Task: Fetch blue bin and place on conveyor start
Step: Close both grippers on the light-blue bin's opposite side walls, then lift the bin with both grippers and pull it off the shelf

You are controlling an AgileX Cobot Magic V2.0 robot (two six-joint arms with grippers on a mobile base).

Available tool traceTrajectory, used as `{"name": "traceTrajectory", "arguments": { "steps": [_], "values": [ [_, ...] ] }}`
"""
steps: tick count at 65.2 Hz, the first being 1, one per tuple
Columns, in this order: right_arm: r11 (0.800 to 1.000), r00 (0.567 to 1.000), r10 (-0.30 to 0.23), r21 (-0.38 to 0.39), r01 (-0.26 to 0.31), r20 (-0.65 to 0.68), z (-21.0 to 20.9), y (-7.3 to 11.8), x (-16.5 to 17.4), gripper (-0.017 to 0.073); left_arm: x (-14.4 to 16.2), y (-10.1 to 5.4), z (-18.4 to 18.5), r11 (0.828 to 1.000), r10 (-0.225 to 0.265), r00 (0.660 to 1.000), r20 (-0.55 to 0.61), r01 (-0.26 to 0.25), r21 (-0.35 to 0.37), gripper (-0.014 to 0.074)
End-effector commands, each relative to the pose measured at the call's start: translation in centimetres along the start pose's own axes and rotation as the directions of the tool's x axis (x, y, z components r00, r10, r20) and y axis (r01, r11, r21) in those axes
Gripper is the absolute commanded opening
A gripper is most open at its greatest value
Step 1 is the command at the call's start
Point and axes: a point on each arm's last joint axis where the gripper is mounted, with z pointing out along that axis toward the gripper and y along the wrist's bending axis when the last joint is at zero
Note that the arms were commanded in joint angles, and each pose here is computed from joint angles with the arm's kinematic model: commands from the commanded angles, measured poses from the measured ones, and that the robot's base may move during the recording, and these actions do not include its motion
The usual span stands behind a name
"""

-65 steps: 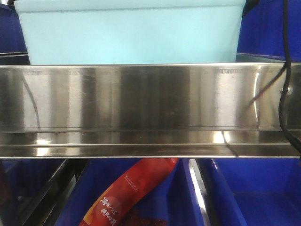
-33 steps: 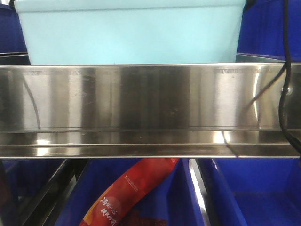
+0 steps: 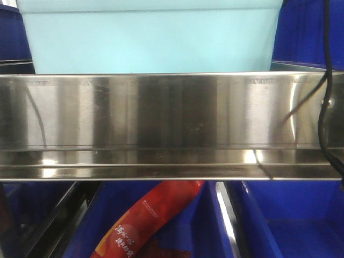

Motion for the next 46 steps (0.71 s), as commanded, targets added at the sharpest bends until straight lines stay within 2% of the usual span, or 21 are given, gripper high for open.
{"name": "traceTrajectory", "arguments": {
  "steps": [1,6,16,35,46],
  "values": [
    [1.000,0.998,-0.017,0.020,0.016,0.067,-2.6,-0.3,-0.4,-0.0154,-0.7,-0.5,-1.8,0.999,0.012,0.998,0.060,-0.010,-0.032,-0.0111],
    [1.000,0.995,-0.009,0.009,0.008,0.103,-4.2,-0.5,-0.5,-0.0154,-0.9,-1.0,-3.2,1.000,0.020,0.996,0.091,-0.018,-0.021,-0.0111],
    [1.000,0.985,0.000,-0.011,0.001,0.170,-7.2,-0.9,-0.6,-0.0154,-1.1,-1.0,-6.3,1.000,-0.026,0.988,0.151,0.024,0.019,-0.0111],
    [0.999,0.958,0.019,-0.043,-0.007,0.287,-12.7,-1.9,-0.3,-0.0154,-1.3,0.4,-13.3,0.998,-0.048,0.953,0.298,0.032,0.058,-0.0111],
    [0.999,0.936,0.023,-0.042,-0.008,0.352,-15.7,-2.7,0.1,-0.0154,-0.8,0.2,-16.2,0.996,-0.057,0.933,0.357,0.027,0.089,-0.0111]
  ]
}}
